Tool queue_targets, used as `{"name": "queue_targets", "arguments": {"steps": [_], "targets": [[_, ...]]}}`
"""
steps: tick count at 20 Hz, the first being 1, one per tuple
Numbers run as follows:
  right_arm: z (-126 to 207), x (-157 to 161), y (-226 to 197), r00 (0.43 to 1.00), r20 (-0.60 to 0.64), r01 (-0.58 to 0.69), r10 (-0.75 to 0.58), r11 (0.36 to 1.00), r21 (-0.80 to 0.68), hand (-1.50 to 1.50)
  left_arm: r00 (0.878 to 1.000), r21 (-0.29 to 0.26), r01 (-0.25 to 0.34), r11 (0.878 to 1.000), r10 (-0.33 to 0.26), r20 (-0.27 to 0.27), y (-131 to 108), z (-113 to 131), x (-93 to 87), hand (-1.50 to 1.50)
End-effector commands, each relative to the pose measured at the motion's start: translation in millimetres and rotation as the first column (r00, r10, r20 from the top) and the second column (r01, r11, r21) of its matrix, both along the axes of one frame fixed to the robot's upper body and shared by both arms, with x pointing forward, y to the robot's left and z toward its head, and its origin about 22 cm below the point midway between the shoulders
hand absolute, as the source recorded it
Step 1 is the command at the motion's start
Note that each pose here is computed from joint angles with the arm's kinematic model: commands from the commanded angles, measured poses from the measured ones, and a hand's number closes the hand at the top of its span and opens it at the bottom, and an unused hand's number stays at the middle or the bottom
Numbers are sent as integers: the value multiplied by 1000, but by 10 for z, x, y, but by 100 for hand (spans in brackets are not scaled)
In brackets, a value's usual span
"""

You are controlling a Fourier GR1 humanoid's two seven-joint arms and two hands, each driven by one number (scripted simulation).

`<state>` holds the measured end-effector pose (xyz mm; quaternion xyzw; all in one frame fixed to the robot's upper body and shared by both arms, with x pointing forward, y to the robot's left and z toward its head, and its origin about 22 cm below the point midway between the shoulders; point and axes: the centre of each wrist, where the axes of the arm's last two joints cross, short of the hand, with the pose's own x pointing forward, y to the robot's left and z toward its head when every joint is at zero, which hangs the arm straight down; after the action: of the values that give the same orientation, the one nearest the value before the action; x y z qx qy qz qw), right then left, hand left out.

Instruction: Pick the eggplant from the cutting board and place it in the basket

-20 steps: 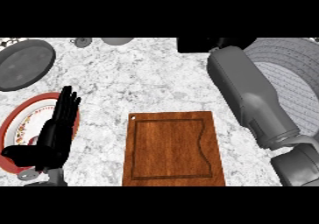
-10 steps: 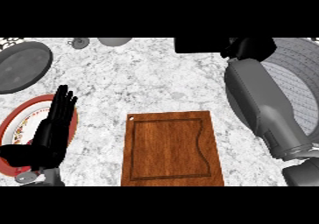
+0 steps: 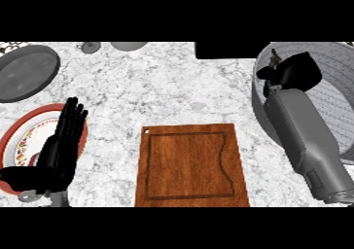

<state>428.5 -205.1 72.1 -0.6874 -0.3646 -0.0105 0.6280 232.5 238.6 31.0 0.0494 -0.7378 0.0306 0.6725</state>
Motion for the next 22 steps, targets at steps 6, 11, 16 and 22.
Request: {"name": "queue_targets", "arguments": {"steps": [6, 11, 16, 22], "targets": [[-80, -352, -147, 992, -20, 125, -124, 990, 64, 150, 1000, -9, 6, 1000, -6, -1, -74, -65, 51, 0], [-78, -566, -462, 992, -9, 129, -129, 986, 105, 150, 1000, 9, 0, 1000, 0, 4, -42, 32, 0, 0], [-249, -674, -506, 973, 28, 224, -231, 963, 148, 150, 1000, -4, 9, 1000, -9, 13, 121, 9, 95, 0], [-272, -757, -618, 985, 19, 166, -171, 975, 149, -150, 1000, -3, 23, 1000, -23, 12, -58, 7, -38, 0]]}}
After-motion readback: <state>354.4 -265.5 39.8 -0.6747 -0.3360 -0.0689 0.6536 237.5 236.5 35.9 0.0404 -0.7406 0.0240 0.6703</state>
